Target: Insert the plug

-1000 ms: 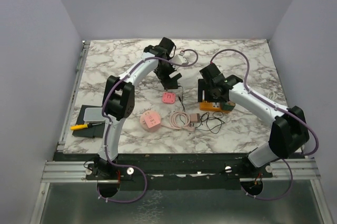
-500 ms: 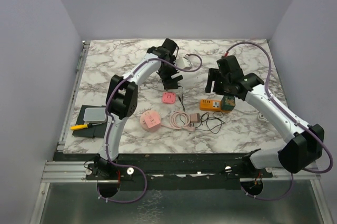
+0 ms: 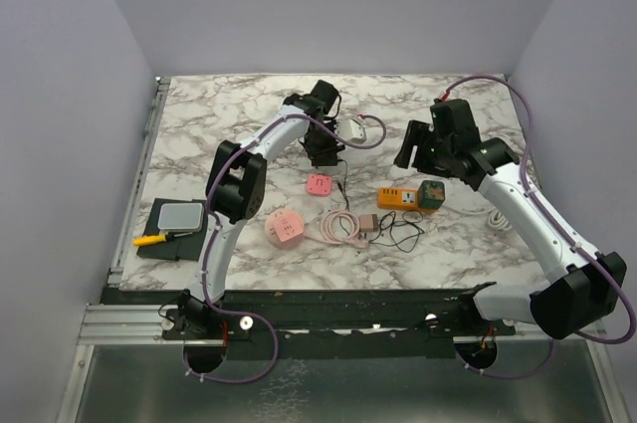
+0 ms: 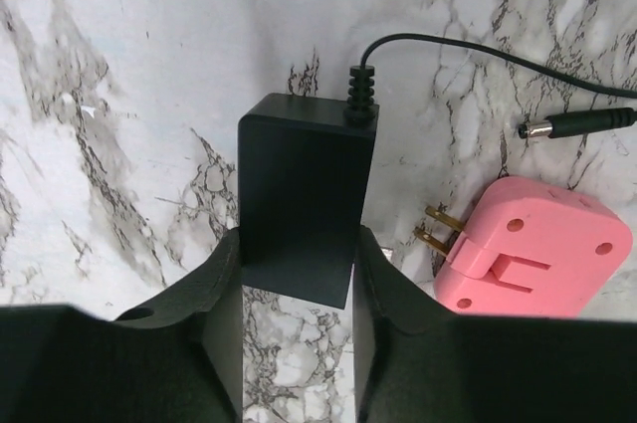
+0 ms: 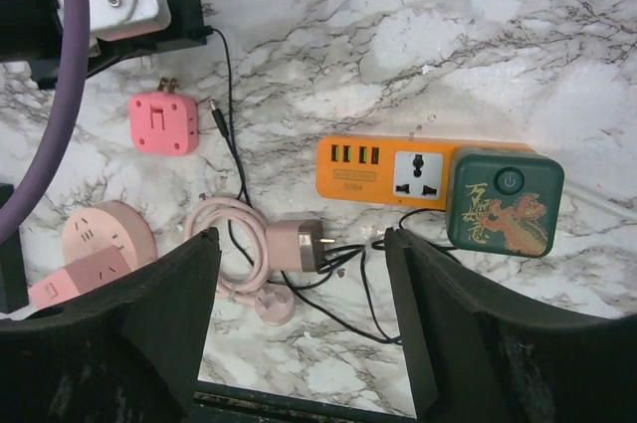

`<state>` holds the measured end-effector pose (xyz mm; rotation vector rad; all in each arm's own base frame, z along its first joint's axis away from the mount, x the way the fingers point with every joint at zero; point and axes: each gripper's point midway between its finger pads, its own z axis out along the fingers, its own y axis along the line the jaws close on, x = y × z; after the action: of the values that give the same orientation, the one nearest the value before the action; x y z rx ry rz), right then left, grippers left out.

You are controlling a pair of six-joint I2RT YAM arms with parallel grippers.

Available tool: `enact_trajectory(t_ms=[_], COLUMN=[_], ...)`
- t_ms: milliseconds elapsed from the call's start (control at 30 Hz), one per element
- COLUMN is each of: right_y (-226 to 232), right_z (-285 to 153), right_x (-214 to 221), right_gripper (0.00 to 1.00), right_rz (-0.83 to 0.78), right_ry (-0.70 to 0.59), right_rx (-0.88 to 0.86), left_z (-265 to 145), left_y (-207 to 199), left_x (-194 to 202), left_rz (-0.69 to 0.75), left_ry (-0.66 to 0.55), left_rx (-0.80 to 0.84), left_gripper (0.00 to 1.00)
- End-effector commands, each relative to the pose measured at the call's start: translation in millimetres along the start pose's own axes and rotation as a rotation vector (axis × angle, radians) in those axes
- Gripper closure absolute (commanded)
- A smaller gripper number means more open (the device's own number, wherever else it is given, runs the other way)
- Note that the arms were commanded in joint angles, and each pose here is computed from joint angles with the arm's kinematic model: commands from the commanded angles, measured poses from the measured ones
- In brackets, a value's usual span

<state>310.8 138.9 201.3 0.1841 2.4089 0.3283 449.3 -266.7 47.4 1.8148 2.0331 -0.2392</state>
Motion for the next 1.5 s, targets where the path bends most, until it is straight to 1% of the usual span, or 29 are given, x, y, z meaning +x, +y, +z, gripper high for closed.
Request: enact_trajectory(t_ms=[0,33,67,133,233,367,433,533,600,767,800,900,1067,1200,1300,1400,1467], right_y=[8.8,8.6,8.3,8.2,7.7,15.0,21.0,34.6,50.8,93.7,98.5,109.0,118.4,126.5,128.0,126.2,127.1], right_z=[-16.2,-17.0,-18.3,-21.0,-25.1,-28.7,-32.0,-38.4,-46.2,-72.3,-75.9,-80.1,-76.4,-71.7,-60.8,-50.0,-48.2], right_x=[-16.5,-18.5,-21.2,-26.8,-35.4,-41.3,-45.6,-52.6,-55.5,-52.1,-50.1,-36.6,-10.7,9.4,22.2,27.2,24.8], right_gripper=[0.28,0.28,0.28,0.28,0.27,0.25,0.24,0.24,0.24,0.24,0.24,0.23,0.23,0.22,0.22,0.23,0.26], right_rz=[0.016,0.020,0.026,0.035,0.049,0.064,0.063,0.050,0.031,-0.026,-0.032,-0.059,-0.090,-0.123,-0.141,-0.152,-0.150], right_ry=[-0.038,-0.043,-0.049,-0.064,-0.090,-0.101,-0.112,-0.132,-0.134,-0.105,-0.100,-0.071,-0.011,0.020,0.045,0.054,0.039], right_rx=[-0.063,-0.067,-0.071,-0.079,-0.089,-0.148,-0.183,-0.257,-0.349,-0.616,-0.649,-0.700,-0.719,-0.724,-0.692,-0.650,-0.644], left_z=[-0.4,-6.7,-14.1,-31.1,-59.8,-106.4,-129.5,-161.6,-179.3,-201.1,-204.5,-204.1,-208.0,-215.5,-221.8,-225.9,-225.9], left_y=[-9.1,-8.3,-6.5,-6.2,-12.9,-30.6,-38.2,-48.0,-58.6,-101.3,-106.0,-122.7,-130.9,-131.1,-130.0,-131.9,-134.8], left_x=[-9.0,-13.8,-17.4,-26.1,-37.9,-55.1,-65.3,-81.9,-92.8,-108.3,-113.1,-117.1,-123.6,-132.5,-138.2,-140.7,-139.9], left_rz=[0.049,0.062,0.071,0.115,0.228,0.482,0.606,0.757,0.842,1.156,1.212,1.343,1.454,1.484,1.499,1.509,1.521], left_ry=[-0.045,-0.056,-0.068,-0.099,-0.159,-0.269,-0.327,-0.400,-0.448,-0.544,-0.567,-0.609,-0.652,-0.688,-0.706,-0.724,-0.731], left_rx=[0.040,0.031,0.020,0.005,-0.005,-0.028,-0.070,-0.149,-0.187,-0.274,-0.320,-0.389,-0.488,-0.548,-0.581,-0.599,-0.600], left_gripper=[0.84,0.93,1.00,1.00,1.00,1.00,1.00,1.00,1.00,1.00,1.00,1.00,1.00,1.00,1.00,1.00,1.00])
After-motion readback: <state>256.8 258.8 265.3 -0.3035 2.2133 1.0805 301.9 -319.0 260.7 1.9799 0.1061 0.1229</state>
